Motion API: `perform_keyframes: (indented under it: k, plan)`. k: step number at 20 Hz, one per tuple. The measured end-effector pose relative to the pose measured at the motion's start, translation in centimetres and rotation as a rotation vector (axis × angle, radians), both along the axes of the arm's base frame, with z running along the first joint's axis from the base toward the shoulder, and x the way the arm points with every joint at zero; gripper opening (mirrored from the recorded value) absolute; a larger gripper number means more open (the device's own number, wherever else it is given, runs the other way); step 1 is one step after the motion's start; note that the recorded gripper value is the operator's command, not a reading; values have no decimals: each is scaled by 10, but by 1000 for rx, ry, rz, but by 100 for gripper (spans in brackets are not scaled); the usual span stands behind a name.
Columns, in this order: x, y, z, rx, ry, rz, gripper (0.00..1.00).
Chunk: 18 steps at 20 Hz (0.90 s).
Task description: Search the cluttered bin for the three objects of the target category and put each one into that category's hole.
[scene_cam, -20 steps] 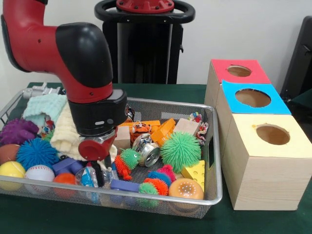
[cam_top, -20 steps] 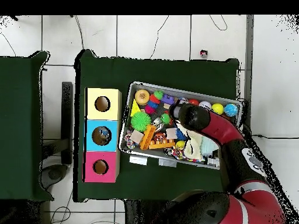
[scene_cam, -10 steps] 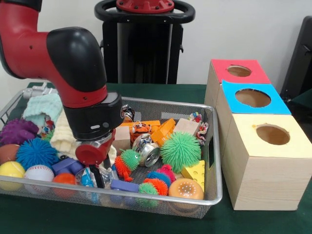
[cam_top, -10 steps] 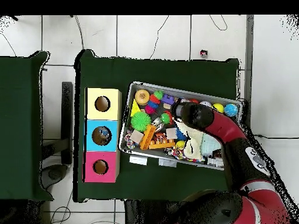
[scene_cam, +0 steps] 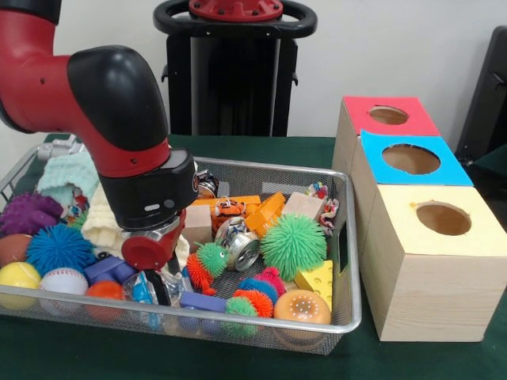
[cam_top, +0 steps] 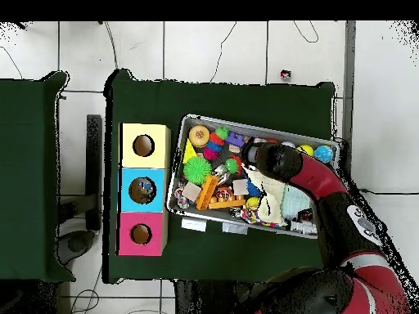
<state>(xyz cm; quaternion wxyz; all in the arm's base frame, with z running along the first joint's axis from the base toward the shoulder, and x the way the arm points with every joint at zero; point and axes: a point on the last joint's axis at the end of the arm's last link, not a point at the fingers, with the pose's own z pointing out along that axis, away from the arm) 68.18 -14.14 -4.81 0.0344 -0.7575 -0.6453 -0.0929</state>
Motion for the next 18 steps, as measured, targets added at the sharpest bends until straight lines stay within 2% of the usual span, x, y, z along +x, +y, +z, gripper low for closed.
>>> perform_keyframes:
  k: [18]
  plan:
    - [3,0,0,-3,10,22,100]
